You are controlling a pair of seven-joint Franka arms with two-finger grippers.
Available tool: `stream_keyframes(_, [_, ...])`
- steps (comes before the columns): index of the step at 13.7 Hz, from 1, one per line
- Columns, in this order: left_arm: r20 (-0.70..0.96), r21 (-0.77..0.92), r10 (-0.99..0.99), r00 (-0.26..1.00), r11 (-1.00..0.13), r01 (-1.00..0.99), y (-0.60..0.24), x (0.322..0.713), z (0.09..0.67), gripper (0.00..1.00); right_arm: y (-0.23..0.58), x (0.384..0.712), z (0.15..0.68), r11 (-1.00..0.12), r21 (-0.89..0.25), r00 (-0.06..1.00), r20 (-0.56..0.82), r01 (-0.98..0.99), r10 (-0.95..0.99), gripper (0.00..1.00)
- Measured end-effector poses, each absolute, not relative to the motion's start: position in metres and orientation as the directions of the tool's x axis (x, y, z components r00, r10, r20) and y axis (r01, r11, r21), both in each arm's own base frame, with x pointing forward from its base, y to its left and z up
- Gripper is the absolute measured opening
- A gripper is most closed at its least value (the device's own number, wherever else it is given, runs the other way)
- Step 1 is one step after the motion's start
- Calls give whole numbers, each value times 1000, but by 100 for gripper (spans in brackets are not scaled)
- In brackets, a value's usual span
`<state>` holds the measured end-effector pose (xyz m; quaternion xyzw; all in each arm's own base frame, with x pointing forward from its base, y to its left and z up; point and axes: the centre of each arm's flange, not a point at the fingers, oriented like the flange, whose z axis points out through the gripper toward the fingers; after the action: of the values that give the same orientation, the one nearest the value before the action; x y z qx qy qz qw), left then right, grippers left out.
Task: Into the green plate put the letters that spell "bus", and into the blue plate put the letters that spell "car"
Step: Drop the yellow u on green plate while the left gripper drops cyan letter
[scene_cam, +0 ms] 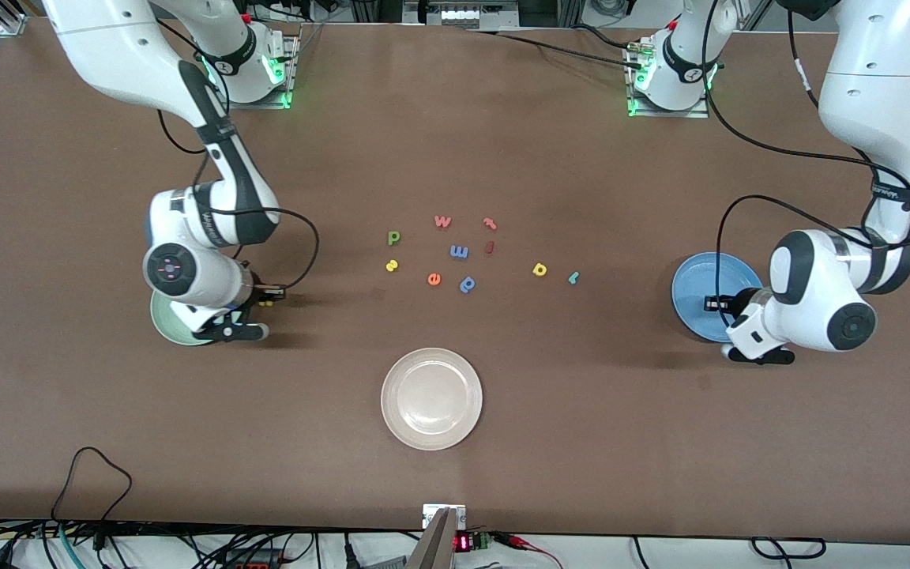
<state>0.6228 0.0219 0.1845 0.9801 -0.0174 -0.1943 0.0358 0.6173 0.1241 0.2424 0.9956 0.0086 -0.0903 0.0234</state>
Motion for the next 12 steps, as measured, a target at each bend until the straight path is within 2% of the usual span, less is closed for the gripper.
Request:
stream_keyframes(4, [-352, 82, -71, 933, -996, -45, 8, 627, 223, 66, 46, 629, 253, -997, 39, 980, -189, 65, 57, 21])
stream_keyframes(6, [-313, 82, -103, 944, -993, -81, -13, 632, 256, 66, 15, 629, 243, -997, 32, 977, -206, 65, 57, 22])
stream_keyframes(7, [-293, 82, -128, 948, -991, -108, -30, 636, 269, 63, 8, 629, 237, -997, 30, 975, -213, 66, 58, 28])
stream_keyframes(8, [-282, 81, -148, 948, -988, -130, -49, 637, 275, 59, 6, 628, 233, -997, 30, 975, -216, 69, 61, 37])
stream_keyframes(9, [-281, 76, -159, 946, -987, -144, -73, 635, 276, 59, 8, 628, 231, -997, 28, 974, -216, 78, 70, 46])
stream_keyframes(11, [-297, 69, -157, 942, -987, -142, -124, 627, 266, 49, 17, 630, 233, -995, 24, 974, -210, 95, 88, 67])
stream_keyframes(12, [-296, 72, -155, 943, -988, -140, -147, 623, 257, 49, 27, 631, 239, -994, 18, 974, -203, 107, 101, 77])
